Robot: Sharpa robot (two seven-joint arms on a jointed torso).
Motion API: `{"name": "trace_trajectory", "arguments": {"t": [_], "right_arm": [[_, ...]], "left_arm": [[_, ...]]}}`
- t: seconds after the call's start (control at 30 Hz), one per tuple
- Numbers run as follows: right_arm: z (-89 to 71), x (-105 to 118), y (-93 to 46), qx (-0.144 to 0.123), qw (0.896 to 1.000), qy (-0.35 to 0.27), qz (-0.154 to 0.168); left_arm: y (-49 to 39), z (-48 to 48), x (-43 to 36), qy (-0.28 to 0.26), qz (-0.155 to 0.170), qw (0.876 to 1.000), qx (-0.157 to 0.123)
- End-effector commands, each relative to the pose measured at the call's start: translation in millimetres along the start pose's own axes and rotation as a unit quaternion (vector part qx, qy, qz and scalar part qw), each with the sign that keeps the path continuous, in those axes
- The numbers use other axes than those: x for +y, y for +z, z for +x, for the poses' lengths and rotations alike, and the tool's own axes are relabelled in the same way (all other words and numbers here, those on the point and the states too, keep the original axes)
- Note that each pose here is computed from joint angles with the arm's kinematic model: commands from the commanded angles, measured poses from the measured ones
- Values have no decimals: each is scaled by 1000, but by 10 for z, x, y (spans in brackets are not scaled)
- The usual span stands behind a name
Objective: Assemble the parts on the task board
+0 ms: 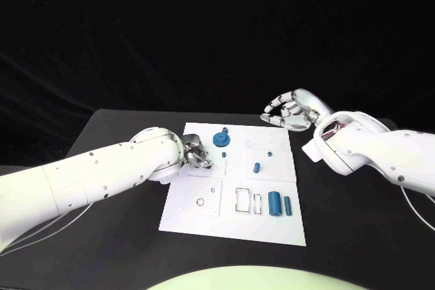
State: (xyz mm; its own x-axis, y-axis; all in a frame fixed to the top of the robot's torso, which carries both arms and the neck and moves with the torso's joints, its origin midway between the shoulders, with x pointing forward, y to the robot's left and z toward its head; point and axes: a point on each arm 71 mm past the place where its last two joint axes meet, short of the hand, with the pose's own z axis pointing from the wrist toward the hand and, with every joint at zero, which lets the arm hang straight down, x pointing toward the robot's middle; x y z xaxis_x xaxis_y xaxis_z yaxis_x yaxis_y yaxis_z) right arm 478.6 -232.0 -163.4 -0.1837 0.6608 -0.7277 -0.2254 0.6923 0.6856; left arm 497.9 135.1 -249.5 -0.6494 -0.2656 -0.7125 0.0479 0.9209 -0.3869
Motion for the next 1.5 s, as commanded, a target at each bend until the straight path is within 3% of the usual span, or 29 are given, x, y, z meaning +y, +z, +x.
{"name": "trace_trajectory", "arguments": {"t": [0.03, 0.87, 1.5], "right_arm": [[9, 12, 0, 3, 1000, -4, -7], [21, 25, 2, 4, 1000, -4, -8], [20, 26, -2, 4, 1000, -3, -8]], "left_arm": [[19, 113, 0, 6, -11, 999, 40], [79, 108, -83, 11, -18, 999, 48], [113, 101, -76, 11, -25, 998, 50]]}}
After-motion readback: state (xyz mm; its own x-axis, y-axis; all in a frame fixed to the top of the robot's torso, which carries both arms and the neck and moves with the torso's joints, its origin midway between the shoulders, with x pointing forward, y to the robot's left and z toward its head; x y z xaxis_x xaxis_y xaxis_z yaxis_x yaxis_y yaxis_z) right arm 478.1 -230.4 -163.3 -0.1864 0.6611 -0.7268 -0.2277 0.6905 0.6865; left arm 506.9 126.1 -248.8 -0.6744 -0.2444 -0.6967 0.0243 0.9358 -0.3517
